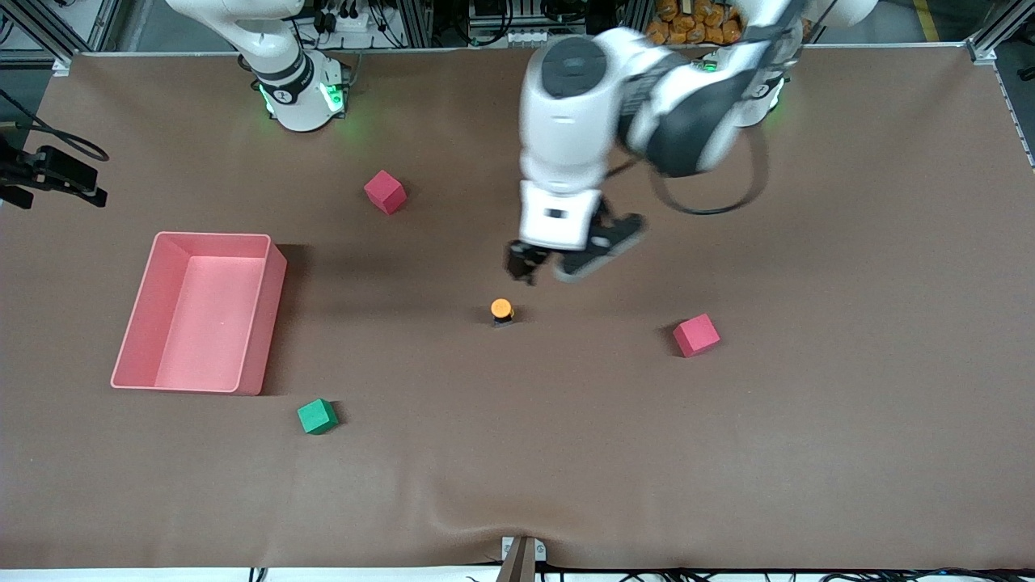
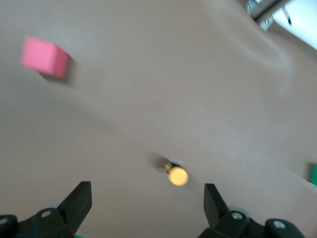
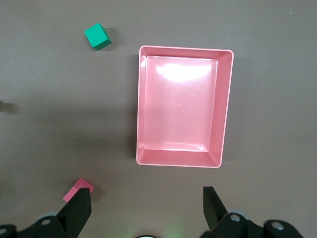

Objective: Place and upright button with both arms

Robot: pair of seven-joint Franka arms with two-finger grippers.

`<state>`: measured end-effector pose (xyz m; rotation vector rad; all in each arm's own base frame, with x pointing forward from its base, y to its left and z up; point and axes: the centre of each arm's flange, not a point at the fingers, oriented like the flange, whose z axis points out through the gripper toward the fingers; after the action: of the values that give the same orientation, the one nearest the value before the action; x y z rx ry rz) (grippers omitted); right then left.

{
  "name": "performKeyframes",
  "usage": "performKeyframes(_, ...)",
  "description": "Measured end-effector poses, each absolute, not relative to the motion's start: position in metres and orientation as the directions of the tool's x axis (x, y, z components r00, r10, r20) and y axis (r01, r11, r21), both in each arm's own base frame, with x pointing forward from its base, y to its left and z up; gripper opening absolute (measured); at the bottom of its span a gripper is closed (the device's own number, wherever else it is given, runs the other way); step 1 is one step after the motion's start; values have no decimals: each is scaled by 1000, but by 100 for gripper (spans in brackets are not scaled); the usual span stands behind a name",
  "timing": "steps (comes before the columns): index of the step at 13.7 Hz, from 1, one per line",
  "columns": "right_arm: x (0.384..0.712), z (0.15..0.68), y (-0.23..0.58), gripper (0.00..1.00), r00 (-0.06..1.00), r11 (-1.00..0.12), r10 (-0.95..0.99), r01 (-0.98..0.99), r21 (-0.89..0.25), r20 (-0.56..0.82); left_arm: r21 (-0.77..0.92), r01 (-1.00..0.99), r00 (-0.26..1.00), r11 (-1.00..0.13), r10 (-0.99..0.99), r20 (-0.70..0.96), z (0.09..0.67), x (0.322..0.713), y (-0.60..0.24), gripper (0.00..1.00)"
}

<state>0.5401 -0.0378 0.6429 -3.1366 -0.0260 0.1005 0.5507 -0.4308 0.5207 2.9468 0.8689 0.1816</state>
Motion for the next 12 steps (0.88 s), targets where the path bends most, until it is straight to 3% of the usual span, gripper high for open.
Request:
performKeyframes(4, 540, 643, -38, 100, 998, -1000, 17, 17, -4, -64, 61, 493, 863, -868, 497, 94, 566, 589, -324, 100)
performKeyframes(12, 540, 643, -37, 100, 998, -1000, 17, 17, -4, -64, -26, 261, 962, -965, 258, 90, 634, 606, -136, 100)
